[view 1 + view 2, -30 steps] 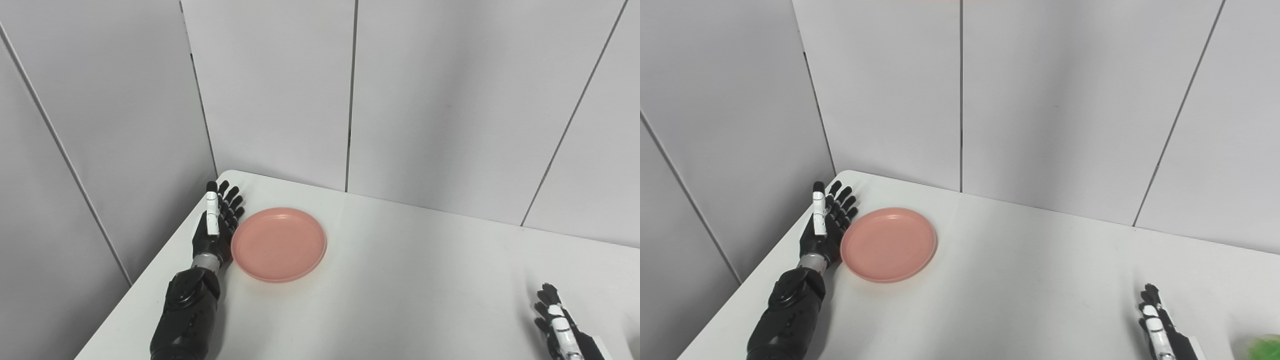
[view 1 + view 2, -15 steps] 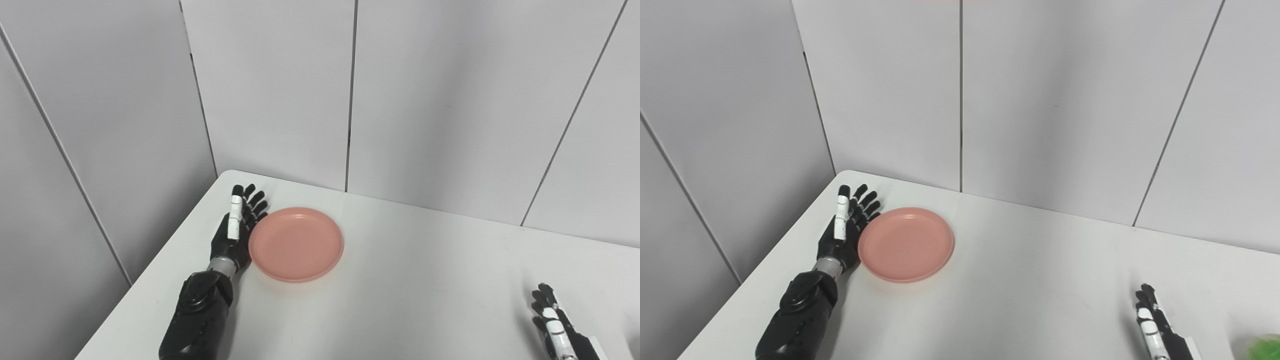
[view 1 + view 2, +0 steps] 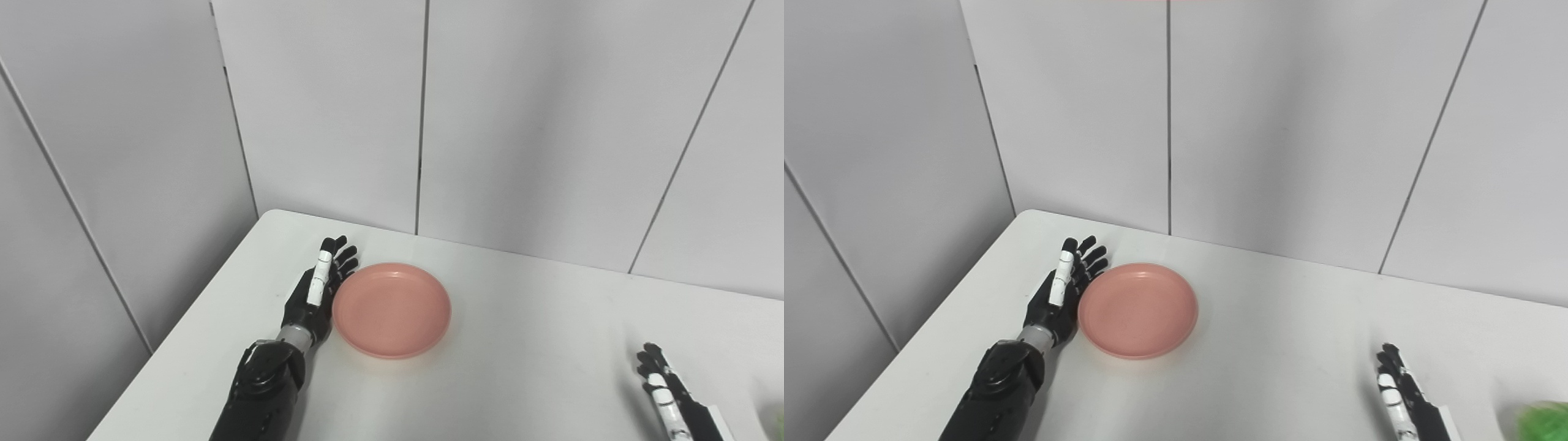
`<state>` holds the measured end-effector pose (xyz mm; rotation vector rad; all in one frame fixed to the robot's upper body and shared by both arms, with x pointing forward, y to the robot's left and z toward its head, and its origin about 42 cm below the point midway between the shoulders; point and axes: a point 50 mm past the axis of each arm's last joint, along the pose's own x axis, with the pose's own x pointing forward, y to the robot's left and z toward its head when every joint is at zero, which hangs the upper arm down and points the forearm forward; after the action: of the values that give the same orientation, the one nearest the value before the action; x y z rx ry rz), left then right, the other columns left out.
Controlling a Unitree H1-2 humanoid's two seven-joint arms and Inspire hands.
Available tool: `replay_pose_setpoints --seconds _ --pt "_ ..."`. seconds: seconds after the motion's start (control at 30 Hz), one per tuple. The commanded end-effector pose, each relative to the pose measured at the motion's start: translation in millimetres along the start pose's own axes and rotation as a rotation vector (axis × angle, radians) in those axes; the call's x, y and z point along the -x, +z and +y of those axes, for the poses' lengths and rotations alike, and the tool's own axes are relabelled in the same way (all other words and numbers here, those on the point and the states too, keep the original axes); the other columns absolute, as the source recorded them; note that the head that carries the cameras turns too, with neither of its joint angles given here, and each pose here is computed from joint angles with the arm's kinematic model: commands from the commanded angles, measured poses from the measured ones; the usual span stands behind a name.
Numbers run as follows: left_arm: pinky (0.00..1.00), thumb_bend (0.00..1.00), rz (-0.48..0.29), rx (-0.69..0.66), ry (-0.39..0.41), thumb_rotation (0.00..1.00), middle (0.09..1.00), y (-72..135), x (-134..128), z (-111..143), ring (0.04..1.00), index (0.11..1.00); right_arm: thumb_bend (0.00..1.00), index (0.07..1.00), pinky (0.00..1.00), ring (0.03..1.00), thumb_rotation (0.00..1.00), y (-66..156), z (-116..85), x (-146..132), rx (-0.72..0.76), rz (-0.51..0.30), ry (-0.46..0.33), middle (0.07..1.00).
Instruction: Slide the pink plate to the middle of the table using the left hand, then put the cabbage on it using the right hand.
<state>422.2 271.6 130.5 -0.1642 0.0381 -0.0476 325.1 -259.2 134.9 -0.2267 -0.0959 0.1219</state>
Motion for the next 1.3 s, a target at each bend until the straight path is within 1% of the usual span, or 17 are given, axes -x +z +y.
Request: replay_pose_setpoints --seconds 0.0,0.13,0.2,0.27,0.33,0.43,0.5,0.6,0.63,0.7,0.87,1.03,1.13,1.27 --pt "0.95 0.95 0.064 -0.014 -0.069 0.92 0.949 -8.6 2.0 -15.4 0.950 0.950 0.38 0.938 0.93 0.927 1.00 4.9 3.5 -2.7 0.010 -0.029 0.006 0.933" --pt "0.97 0.94 0.074 -0.047 -0.132 0.93 0.948 -11.2 4.9 -33.7 0.953 0.948 0.40 0.934 0.90 0.920 1.00 2.5 6.3 -3.5 0.021 -0.028 0.009 0.928" --pt "0.95 0.93 0.078 -0.069 -0.165 0.93 0.946 -12.0 7.2 -42.1 0.952 0.946 0.44 0.936 0.91 0.922 1.00 1.8 7.8 -4.0 0.016 -0.022 0.009 0.930" --pt "0.96 0.90 0.078 -0.101 -0.207 0.97 0.958 -13.2 9.9 -51.3 0.962 0.961 0.46 0.927 0.91 0.915 1.00 1.5 10.1 -4.3 0.004 -0.021 0.007 0.922" --pt "0.96 0.88 0.074 -0.121 -0.233 0.98 0.961 -14.7 11.6 -56.8 0.965 0.963 0.47 0.926 0.91 0.915 1.00 1.1 11.9 -4.7 -0.004 -0.021 0.009 0.922" --pt "0.97 0.87 0.081 -0.135 -0.276 0.97 0.962 -24.9 12.6 -67.7 0.961 0.965 0.48 0.923 0.90 0.911 1.00 -0.8 14.5 -5.1 0.006 -0.015 0.010 0.918" --pt "0.96 0.88 0.088 -0.149 -0.299 0.98 0.965 -30.4 13.2 -73.0 0.960 0.966 0.50 0.920 0.89 0.909 1.00 -1.6 16.1 -5.4 0.010 -0.008 0.009 0.915" --pt "0.96 0.87 0.084 -0.163 -0.310 0.98 0.964 -36.6 15.3 -83.1 0.958 0.964 0.56 0.920 0.89 0.906 1.00 -1.8 17.8 -5.5 0.007 -0.006 0.006 0.915" --pt "0.96 0.87 0.080 -0.166 -0.313 0.98 0.964 -38.3 16.4 -87.4 0.958 0.964 0.57 0.919 0.89 0.905 1.00 -1.9 18.5 -5.6 -0.001 -0.004 0.006 0.914" --pt "0.97 0.87 0.074 -0.166 -0.318 0.98 0.973 -40.6 18.0 -93.9 0.965 0.973 0.57 0.922 0.89 0.909 1.00 -1.6 19.7 -5.8 -0.009 -0.001 0.009 0.918" --pt "0.97 0.89 0.070 -0.153 -0.331 0.98 0.964 -45.0 21.3 -104.9 0.959 0.957 0.57 0.923 0.89 0.906 1.00 -0.1 22.5 -5.9 0.004 -0.002 0.009 0.915" --pt "0.93 0.87 0.062 -0.153 -0.375 0.99 0.958 -52.1 30.8 -119.0 0.950 0.954 0.56 0.918 0.88 0.900 1.00 1.3 26.6 -6.0 0.017 -0.004 0.005 0.909" --pt "0.94 0.87 0.059 -0.149 -0.401 0.99 0.962 -55.7 36.0 -125.9 0.952 0.957 0.57 0.917 0.88 0.900 1.00 1.3 28.4 -6.6 0.016 -0.004 0.007 0.911" --pt "0.93 0.86 0.070 -0.140 -0.417 0.99 0.958 -61.2 40.9 -131.4 0.946 0.959 0.56 0.921 0.89 0.906 1.00 0.3 30.1 -6.6 0.000 -0.012 0.011 0.917"
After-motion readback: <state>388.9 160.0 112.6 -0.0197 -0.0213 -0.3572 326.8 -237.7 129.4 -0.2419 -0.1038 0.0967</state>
